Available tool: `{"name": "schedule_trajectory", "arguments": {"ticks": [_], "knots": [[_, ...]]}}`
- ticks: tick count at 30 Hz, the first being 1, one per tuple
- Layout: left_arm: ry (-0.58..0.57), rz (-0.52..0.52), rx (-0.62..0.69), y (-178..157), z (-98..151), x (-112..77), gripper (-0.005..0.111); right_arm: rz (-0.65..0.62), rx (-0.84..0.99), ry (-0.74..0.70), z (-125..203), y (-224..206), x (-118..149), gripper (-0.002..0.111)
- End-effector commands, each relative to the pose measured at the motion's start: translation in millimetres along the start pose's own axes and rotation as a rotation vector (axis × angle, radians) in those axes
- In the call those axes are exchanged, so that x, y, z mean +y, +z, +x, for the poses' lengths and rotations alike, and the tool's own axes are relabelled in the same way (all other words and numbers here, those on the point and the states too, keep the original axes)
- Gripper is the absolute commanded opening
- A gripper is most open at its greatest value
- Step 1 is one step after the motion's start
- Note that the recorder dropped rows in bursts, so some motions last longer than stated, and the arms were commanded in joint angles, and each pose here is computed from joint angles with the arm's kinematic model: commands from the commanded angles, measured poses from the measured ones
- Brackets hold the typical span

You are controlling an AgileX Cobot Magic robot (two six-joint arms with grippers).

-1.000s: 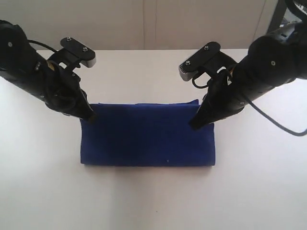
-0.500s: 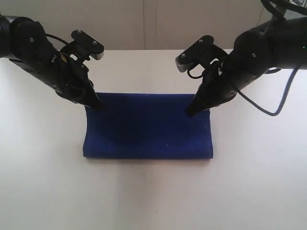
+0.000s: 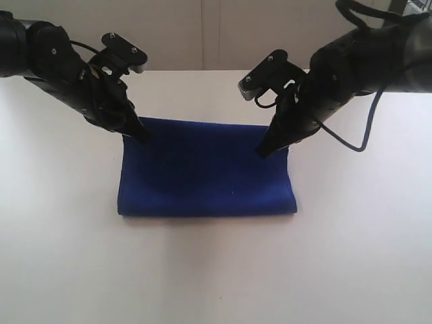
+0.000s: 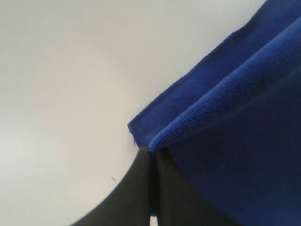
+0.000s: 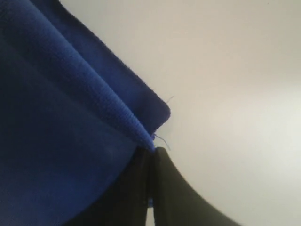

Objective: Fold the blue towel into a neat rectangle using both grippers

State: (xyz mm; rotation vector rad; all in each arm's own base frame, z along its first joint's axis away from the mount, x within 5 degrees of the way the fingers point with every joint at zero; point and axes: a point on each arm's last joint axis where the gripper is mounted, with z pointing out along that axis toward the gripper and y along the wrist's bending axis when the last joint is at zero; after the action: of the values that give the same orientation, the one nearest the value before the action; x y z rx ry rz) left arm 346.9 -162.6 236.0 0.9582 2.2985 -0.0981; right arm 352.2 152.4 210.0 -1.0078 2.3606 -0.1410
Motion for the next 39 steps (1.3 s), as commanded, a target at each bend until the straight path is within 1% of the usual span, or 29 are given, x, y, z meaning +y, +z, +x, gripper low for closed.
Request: {"name": "schedule_trajectory", "arguments": {"ticks": [1,5,11,16,22,23,25,29,31,32,33,35,36,39], "knots": [[-0.008,-0.027,-0.046,2.6,-7.5,6.0,0.0,0.027,-0.013,0.014,-4.6,1.4,-10.8,0.0],[-0.011,-0.016,-0.012,24.2,-2.8,5.7,0.0,0.024,0.0,0.024,0.4,21.8,-14.0,0.0],[-0.014,-0.036,-0.039,48.8,0.8,6.8,0.0,0.024,-0.034,0.023,2.1,42.9,-14.1,0.0],[-0.014,-0.04,-0.042,56.0,2.5,6.8,0.0,0.025,-0.072,0.019,0.3,51.7,-12.5,0.0],[-0.01,-0.045,-0.052,56.0,1.6,7.3,0.0,0.025,-0.074,0.019,0.1,51.7,-12.5,0.0],[-0.01,-0.046,-0.054,55.9,1.4,7.4,0.0,0.025,-0.074,0.019,0.1,51.7,-12.5,0.002],[-0.01,-0.047,-0.056,55.9,1.3,7.4,0.005,0.025,-0.076,0.019,-0.1,51.7,-12.6,0.008],[-0.01,-0.048,-0.058,55.9,1.1,7.5,0.028,0.026,-0.082,0.019,-0.6,51.6,-12.7,0.026],[-0.01,-0.049,-0.062,55.9,0.7,7.7,0.039,0.028,-0.09,0.019,-1.3,51.6,-12.8,0.032],[-0.01,-0.049,-0.062,55.9,0.8,7.7,0.043,0.028,-0.09,0.019,-1.3,51.6,-12.8,0.033],[-0.01,-0.049,-0.062,55.9,0.8,7.7,0.049,0.03,-0.1,0.019,-2.2,51.5,-13.0,0.035],[-0.01,-0.05,-0.065,54.8,0.0,7.9,0.051,0.038,-0.119,0.039,-6.3,48.4,-16.1,0.035],[-0.009,-0.055,-0.078,49.5,-3.4,8.8,0.051,0.049,-0.143,0.082,-11.3,40.0,-21.3,0.035],[-0.007,-0.066,-0.112,34.3,-10.9,10.6,0.051,0.07,-0.169,0.151,-16.9,18.8,-31.3,0.035]]}}
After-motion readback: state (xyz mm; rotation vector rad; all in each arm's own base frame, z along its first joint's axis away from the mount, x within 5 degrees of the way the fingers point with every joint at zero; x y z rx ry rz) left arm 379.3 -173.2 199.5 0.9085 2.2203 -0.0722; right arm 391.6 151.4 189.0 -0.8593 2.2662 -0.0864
